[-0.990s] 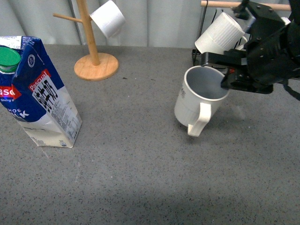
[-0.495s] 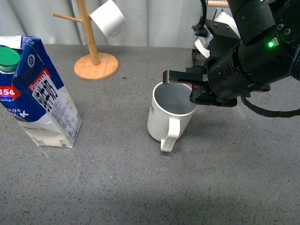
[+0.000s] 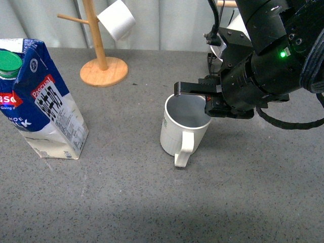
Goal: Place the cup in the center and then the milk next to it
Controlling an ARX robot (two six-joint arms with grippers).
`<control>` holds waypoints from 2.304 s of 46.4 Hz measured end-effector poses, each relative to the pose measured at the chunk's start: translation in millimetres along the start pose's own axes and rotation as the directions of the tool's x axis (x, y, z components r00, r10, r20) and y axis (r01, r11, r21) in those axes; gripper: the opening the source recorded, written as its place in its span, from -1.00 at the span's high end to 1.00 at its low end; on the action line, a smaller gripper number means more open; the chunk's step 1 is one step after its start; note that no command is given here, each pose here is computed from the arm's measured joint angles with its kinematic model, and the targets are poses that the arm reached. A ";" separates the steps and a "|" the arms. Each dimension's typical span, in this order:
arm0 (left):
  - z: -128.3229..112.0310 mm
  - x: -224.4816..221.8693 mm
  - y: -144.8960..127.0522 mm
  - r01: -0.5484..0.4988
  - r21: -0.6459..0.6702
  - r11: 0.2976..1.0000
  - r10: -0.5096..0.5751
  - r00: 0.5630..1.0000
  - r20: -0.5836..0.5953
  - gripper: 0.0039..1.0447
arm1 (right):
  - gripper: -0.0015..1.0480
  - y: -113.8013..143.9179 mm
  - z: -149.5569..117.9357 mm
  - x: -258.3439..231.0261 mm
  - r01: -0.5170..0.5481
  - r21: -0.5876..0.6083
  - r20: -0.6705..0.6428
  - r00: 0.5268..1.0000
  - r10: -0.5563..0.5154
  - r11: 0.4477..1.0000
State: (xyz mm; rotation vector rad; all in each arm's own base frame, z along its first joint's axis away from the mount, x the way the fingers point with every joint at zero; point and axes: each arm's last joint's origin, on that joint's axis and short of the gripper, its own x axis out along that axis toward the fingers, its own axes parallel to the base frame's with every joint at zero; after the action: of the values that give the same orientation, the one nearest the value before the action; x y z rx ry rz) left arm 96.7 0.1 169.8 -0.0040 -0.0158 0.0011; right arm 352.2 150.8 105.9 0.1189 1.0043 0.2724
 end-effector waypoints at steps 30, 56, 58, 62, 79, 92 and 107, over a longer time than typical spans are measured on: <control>0.0 0.0 0.0 0.000 0.000 1.000 0.000 1.000 0.000 -0.88 | -0.24 -1.0 13.5 -12.7 -0.046 0.011 0.076 0.996 0.045 0.999; 0.0 0.0 0.0 0.001 0.000 1.000 -0.001 1.000 0.000 -0.88 | -0.40 -24.1 0.6 -64.2 0.240 0.001 0.693 0.700 -0.173 0.971; 0.0 0.0 0.0 0.000 0.000 1.000 0.000 1.000 0.000 -0.88 | -0.22 -35.1 -14.0 -72.0 0.258 0.015 0.757 0.628 -0.180 0.966; 0.0 0.0 0.0 0.000 0.000 1.000 0.000 1.000 0.000 -0.88 | 0.11 -51.0 -31.4 -98.6 0.264 0.032 0.831 0.529 -0.173 0.964; 0.0 0.0 0.0 0.000 0.000 1.000 0.000 1.000 0.000 -0.88 | 0.98 -83.4 -98.7 -154.9 0.279 0.022 0.837 0.520 -0.171 0.960; 0.1 0.0 0.0 0.000 0.000 1.000 0.000 1.000 0.000 -0.88 | 0.98 -89.2 -122.6 -172.0 0.279 0.022 0.835 0.523 -0.171 0.960; 0.0 0.0 0.0 0.000 0.000 1.000 0.000 1.000 0.000 -0.88 | 0.98 -97.5 -144.8 -189.8 0.279 0.026 0.836 0.520 -0.174 0.960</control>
State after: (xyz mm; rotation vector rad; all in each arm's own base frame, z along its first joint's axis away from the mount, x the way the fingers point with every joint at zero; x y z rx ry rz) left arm 96.7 0.1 169.8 -0.0040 -0.0158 0.0011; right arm 150.4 0.3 161.7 0.0002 0.0170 0.0008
